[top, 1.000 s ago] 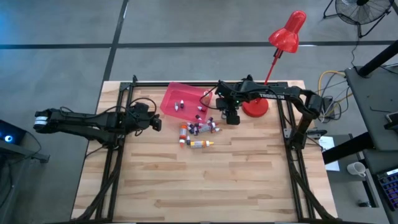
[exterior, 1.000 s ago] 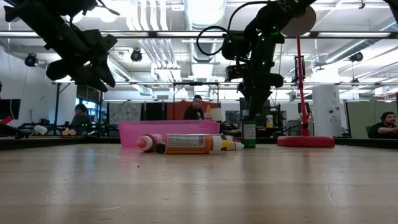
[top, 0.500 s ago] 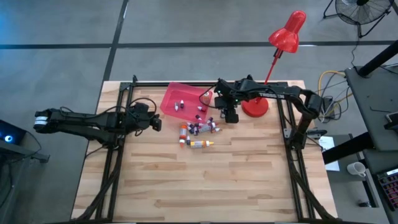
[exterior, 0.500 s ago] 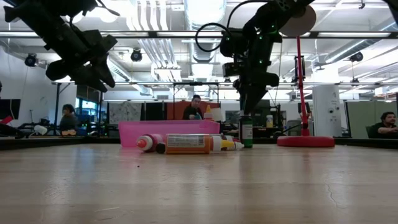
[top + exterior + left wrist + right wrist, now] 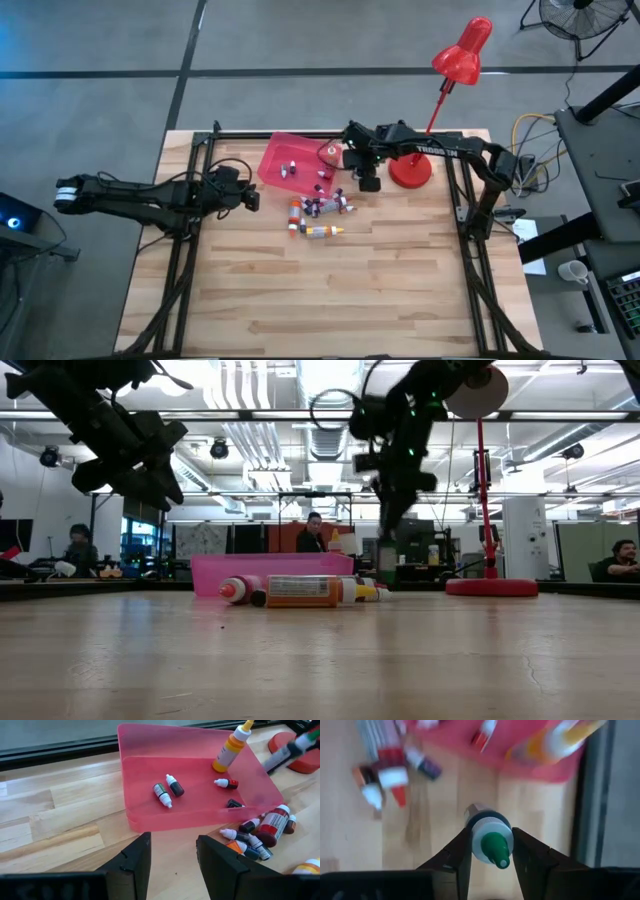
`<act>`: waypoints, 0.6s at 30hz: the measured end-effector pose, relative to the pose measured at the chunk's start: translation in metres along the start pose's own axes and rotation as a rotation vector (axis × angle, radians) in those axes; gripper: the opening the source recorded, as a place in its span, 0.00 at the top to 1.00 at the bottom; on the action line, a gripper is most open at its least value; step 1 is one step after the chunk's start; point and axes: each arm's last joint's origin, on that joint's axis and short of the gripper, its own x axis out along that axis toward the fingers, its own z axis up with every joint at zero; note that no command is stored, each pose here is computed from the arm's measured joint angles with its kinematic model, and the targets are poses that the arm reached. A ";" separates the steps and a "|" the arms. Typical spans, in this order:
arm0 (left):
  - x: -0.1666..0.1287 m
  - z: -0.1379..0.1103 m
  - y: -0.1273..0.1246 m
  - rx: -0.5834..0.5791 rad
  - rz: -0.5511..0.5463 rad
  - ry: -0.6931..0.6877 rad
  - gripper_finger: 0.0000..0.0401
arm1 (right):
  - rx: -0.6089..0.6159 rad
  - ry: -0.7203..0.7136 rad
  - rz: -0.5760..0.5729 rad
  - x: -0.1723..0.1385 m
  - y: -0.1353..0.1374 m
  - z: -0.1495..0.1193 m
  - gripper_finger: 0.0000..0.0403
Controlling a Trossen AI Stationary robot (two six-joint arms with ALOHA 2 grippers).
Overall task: Pick & Place food coloring
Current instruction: Put the big green food coloring bottle into the red bin
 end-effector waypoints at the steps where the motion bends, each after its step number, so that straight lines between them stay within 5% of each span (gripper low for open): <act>1: 0.000 0.000 0.000 0.000 0.000 0.000 0.67 | 0.009 -0.018 -0.009 -0.007 -0.003 0.005 0.73; 10: 0.000 0.001 -0.002 -0.023 -0.014 -0.011 0.67 | 0.251 -0.342 -0.154 -0.074 -0.040 0.051 0.73; 18: 0.000 0.002 -0.003 -0.027 -0.020 -0.023 0.67 | 0.362 -0.266 -0.115 -0.026 -0.065 0.099 0.73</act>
